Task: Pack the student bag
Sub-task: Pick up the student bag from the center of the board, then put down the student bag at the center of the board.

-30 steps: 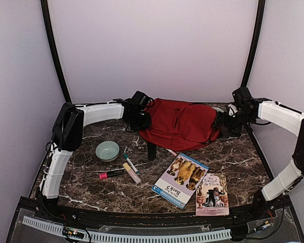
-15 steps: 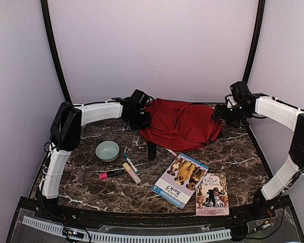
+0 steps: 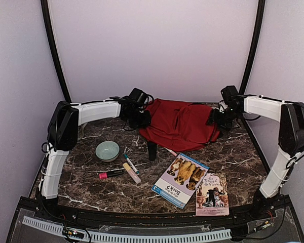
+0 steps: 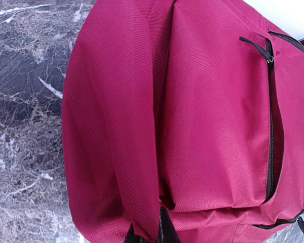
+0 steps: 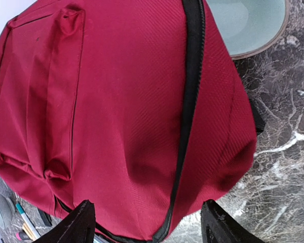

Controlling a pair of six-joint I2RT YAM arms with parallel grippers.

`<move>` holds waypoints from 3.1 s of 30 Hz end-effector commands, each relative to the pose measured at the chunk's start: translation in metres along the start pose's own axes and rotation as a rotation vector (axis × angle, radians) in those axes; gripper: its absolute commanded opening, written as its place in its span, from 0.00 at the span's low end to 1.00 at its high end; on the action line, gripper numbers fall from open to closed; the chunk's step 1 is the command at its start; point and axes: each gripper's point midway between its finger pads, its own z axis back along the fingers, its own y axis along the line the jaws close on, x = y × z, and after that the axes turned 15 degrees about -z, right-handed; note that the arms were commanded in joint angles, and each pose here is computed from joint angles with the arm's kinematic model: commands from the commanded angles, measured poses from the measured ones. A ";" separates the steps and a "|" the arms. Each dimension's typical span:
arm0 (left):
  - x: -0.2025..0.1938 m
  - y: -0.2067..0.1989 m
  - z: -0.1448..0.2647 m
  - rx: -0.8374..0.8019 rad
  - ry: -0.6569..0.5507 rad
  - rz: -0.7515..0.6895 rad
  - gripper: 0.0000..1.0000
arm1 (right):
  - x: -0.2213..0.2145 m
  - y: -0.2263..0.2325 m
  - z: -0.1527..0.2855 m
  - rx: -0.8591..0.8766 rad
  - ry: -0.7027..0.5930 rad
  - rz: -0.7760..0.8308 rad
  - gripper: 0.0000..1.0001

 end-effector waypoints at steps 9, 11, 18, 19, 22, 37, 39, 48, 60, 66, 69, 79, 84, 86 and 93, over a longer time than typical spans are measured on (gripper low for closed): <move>0.008 -0.027 0.034 -0.134 -0.027 -0.023 0.00 | -0.004 0.003 -0.030 -0.012 0.052 -0.002 0.20; 0.008 -0.027 0.036 -0.131 -0.028 -0.027 0.00 | -0.003 0.006 -0.029 -0.007 0.059 0.009 0.03; 0.030 -0.022 0.058 -0.077 -0.066 -0.045 0.00 | 0.011 0.047 0.001 0.106 0.044 0.048 0.00; 0.036 -0.022 0.064 -0.065 -0.076 -0.053 0.00 | 0.013 0.057 0.008 0.128 0.040 0.055 0.00; 0.058 -0.014 0.086 -0.014 -0.116 -0.069 0.00 | 0.015 0.087 0.029 0.193 0.028 0.077 0.00; 0.072 0.093 0.157 0.200 -0.083 0.008 0.00 | -0.072 0.154 0.033 0.403 0.222 0.009 0.00; 0.054 0.096 0.144 0.193 -0.026 0.002 0.00 | -0.092 0.155 0.024 0.406 0.274 0.005 0.00; -0.034 0.124 0.098 0.251 0.218 -0.028 0.00 | -0.136 0.138 -0.011 0.357 0.402 -0.028 0.00; -0.026 0.117 0.128 0.273 0.201 -0.203 0.56 | -0.142 0.121 -0.020 0.308 0.414 0.037 0.19; -0.028 0.076 0.141 0.270 0.179 -0.405 0.70 | -0.135 0.115 -0.012 0.259 0.376 0.135 0.48; -0.036 0.045 0.146 0.189 0.158 -0.480 0.64 | -0.128 0.108 -0.003 0.223 0.337 0.242 0.55; -0.046 -0.038 0.203 0.008 -0.229 -0.746 0.65 | -0.104 0.095 0.070 0.269 0.082 0.414 0.58; -0.067 -0.058 0.238 -0.115 -0.474 -0.865 0.89 | -0.097 0.091 0.111 0.339 -0.058 0.432 0.64; -0.067 -0.053 0.242 -0.104 -0.509 -0.818 0.98 | -0.100 0.084 0.119 0.355 -0.088 0.432 0.68; -0.079 -0.032 0.190 0.020 -0.334 -0.788 0.98 | -0.087 0.058 0.139 0.330 -0.240 0.350 1.00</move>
